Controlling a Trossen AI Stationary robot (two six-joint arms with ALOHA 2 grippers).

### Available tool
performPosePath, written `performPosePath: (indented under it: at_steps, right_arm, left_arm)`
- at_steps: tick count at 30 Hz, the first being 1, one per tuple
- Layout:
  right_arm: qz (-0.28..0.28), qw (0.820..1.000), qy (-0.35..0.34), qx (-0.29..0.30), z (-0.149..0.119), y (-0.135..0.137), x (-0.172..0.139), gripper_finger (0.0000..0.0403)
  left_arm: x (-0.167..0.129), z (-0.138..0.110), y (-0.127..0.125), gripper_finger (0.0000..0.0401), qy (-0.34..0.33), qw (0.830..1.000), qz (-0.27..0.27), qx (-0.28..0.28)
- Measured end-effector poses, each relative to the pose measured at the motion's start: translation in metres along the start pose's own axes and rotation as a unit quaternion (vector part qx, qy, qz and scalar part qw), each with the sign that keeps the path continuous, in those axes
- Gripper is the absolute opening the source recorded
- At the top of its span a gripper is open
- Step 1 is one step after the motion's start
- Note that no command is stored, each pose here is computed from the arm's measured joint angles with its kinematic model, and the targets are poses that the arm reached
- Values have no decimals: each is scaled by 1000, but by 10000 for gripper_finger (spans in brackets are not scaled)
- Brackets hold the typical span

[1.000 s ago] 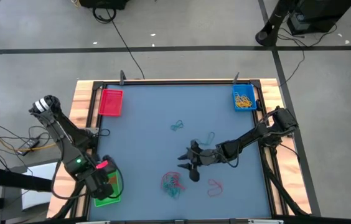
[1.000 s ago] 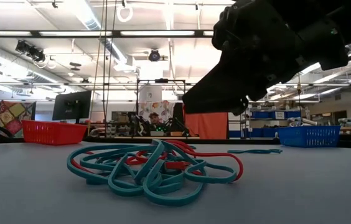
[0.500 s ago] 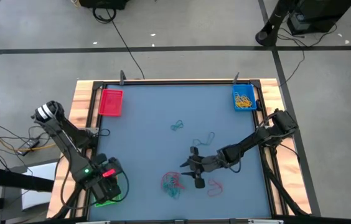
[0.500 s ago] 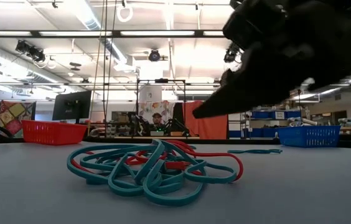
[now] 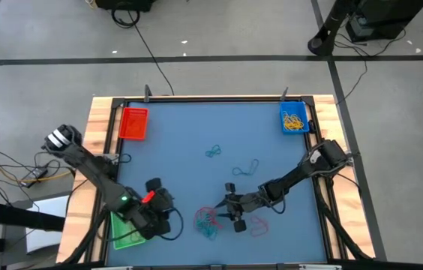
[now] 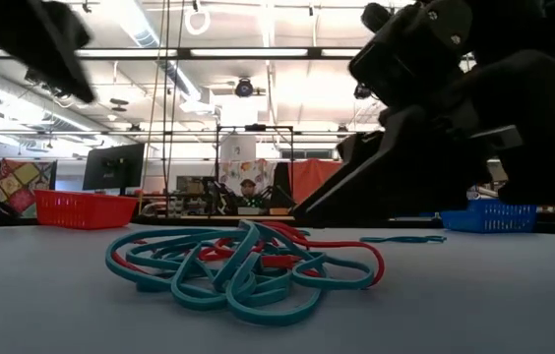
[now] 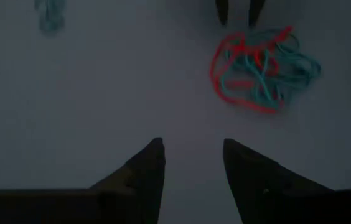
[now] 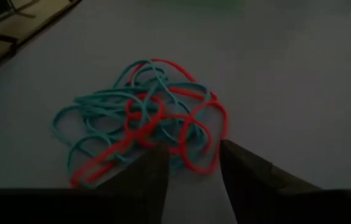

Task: Sort rubber bands into baskets
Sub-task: Put the red rubber band into the green basket

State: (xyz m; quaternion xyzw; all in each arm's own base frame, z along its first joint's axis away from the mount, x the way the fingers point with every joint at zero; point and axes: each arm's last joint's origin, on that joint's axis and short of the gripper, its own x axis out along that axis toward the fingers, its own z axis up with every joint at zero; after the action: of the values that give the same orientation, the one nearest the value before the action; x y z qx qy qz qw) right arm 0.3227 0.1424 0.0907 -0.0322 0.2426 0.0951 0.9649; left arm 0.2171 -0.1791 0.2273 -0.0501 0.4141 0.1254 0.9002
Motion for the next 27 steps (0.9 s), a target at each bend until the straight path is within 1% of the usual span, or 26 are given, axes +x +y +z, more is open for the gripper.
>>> performPosePath:
  at_steps: [3, 6, 11, 14, 17, 18, 22, 27]
  right_arm:
    - [9, 1000, 3, -2, -1, 2, 8, 148]
    - [12, 1000, 4, -3, -1, 4, 15, 141]
    - [6, 1000, 3, 10, 1, 4, 15, 114]
    - [3, 1000, 0, 18, 2, 4, 14, 79]
    - [2, 1000, 3, 19, 2, 5, 14, 26]
    - [-1, 1000, 3, 19, 1, 4, 14, 14]
    - [-21, 999, 1, 30, 2, 4, 14, 10]
    - [-60, 998, -13, 20, 9, 6, 8, 6]
  left_arm:
    - [16, 7, -5, 166, -31, 999, 12, 37]
    - [33, 11, -10, 166, -43, 997, 14, 68]
    - [56, 16, -17, 165, -59, 995, 14, 85]
    - [68, 14, -20, 165, -58, 994, 16, 95]
    - [79, 12, -24, 165, -60, 994, 15, 92]
    - [83, 11, -25, 165, -59, 994, 17, 93]
    - [93, 10, -27, 165, -61, 993, 16, 98]
    - [101, 15, -28, 165, -78, 991, 11, 108]
